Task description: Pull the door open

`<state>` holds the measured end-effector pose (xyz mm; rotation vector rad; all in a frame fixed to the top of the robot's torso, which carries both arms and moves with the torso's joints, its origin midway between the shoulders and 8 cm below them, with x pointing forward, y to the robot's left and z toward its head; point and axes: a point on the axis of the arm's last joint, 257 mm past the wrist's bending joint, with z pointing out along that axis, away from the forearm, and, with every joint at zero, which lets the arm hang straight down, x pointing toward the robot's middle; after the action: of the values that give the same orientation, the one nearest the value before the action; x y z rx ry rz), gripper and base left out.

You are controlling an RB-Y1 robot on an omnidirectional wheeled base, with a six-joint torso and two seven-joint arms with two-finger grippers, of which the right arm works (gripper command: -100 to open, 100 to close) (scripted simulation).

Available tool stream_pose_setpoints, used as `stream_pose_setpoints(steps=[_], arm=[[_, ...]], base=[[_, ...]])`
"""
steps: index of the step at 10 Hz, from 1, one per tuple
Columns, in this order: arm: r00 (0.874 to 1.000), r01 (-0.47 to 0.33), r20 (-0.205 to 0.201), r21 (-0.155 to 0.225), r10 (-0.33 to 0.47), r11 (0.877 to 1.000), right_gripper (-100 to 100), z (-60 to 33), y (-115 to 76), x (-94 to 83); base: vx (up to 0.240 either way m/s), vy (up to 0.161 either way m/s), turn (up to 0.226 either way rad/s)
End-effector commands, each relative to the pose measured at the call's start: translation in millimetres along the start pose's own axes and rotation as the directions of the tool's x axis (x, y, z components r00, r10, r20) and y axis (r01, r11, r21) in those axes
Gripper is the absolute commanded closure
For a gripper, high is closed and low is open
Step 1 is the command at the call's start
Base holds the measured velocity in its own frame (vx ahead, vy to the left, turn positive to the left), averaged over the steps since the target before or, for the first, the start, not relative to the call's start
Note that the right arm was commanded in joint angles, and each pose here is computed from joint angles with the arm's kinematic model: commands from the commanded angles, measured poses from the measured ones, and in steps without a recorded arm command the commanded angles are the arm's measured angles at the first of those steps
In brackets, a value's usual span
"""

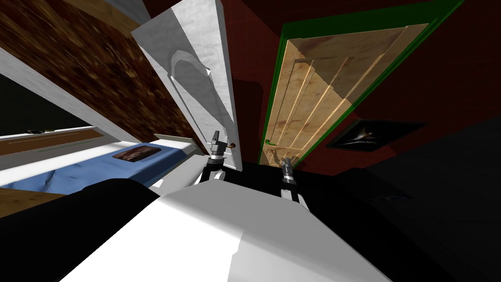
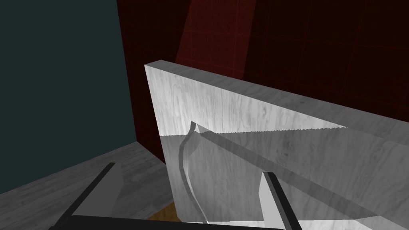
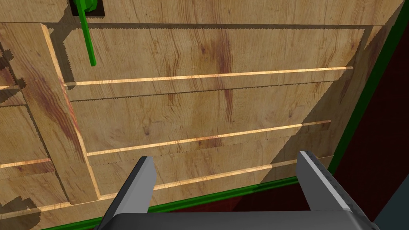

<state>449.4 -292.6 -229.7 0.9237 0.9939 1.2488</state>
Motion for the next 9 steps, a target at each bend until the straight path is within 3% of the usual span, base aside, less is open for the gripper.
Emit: stream_pose_setpoints(steps=[1, 9], arm=[[1.000, -0.004, -0.003, 0.021, 0.004, 1.000, -100, -1.5, -11.7, -0.3], [1.000, -0.019, -0.008, 0.097, 0.020, 0.995, -100, -9.3, -53.9, -2.4]], base=[[0.104, 0.024, 0.026], [0.084, 0.018, 0.021]])
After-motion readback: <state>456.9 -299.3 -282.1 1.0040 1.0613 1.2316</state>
